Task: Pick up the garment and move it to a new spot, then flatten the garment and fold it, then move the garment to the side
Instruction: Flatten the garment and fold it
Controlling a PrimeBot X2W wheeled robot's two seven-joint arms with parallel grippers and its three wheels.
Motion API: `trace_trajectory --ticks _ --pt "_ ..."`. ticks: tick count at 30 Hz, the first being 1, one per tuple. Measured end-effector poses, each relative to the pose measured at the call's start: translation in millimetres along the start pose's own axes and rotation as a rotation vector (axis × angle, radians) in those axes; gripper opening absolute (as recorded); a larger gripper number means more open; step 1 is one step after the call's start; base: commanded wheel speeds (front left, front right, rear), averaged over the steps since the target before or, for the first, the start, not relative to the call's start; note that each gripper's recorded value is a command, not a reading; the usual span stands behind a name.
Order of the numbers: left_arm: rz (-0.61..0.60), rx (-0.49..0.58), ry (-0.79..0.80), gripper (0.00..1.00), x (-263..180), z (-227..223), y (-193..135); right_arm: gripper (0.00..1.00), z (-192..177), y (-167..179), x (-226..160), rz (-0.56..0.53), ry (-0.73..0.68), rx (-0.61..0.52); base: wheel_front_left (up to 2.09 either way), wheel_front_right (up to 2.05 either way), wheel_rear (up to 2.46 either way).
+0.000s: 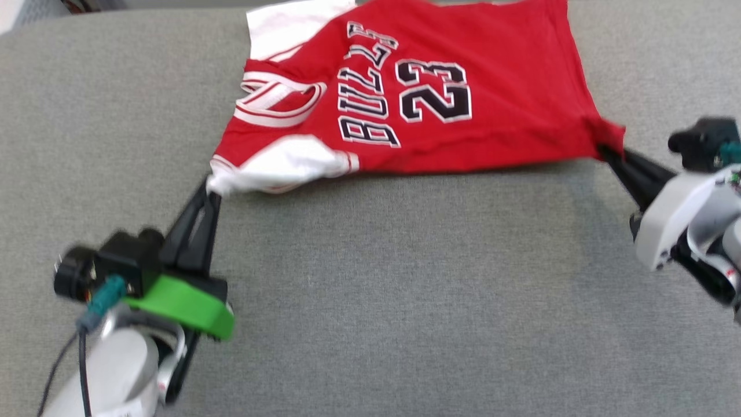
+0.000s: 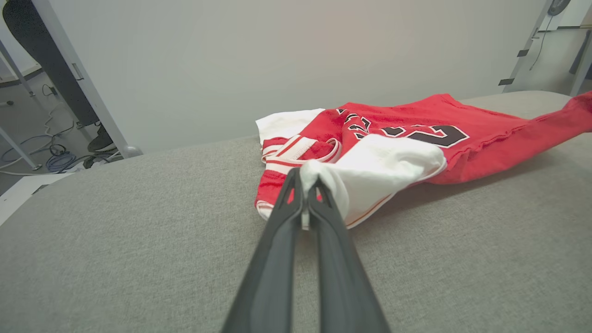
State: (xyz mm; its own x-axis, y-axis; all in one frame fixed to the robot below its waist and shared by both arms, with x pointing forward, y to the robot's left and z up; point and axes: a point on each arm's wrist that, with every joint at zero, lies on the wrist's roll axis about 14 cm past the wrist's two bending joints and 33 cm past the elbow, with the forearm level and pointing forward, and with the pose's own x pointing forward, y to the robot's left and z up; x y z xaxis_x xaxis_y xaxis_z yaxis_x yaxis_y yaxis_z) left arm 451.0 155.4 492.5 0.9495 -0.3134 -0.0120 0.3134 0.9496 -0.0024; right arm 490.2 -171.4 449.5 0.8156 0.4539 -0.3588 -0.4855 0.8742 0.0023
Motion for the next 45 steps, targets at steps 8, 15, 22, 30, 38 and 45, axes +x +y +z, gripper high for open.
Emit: trace_trajectory --ticks 8,15,22,30,38,45 --pt "0.061 -0.12 0.179 0.0 -81.6 -39.4 -17.1 0.0 -45.3 26.6 -57.1 -0.003 0.074 0.088 0.0 0.0 0.0" --pt "0.042 -0.235 0.326 0.0 -133.6 -61.8 -44.5 0.0 -67.2 38.2 -101.5 -0.029 0.095 0.145 0.0 0.0 0.0" --pt "-0.007 -0.351 0.486 0.0 -170.6 -84.1 -71.3 0.0 -91.8 37.3 -132.3 -0.068 0.148 0.164 0.0 0.0 0.0" --pt "-0.036 -0.323 0.447 0.0 -159.3 -76.4 -70.1 0.0 -79.9 39.2 -128.7 -0.082 0.101 0.185 0.0 0.0 0.0" --pt "-0.132 -0.155 0.283 0.0 -94.1 -38.9 -50.7 0.0 -58.6 33.8 -117.2 -0.109 0.026 0.229 0.0 0.0 0.0" --pt "-0.181 -0.057 0.217 0.0 -34.0 -19.0 -32.1 0.0 -40.9 22.0 -97.8 -0.131 -0.023 0.256 0.0 0.0 0.0"
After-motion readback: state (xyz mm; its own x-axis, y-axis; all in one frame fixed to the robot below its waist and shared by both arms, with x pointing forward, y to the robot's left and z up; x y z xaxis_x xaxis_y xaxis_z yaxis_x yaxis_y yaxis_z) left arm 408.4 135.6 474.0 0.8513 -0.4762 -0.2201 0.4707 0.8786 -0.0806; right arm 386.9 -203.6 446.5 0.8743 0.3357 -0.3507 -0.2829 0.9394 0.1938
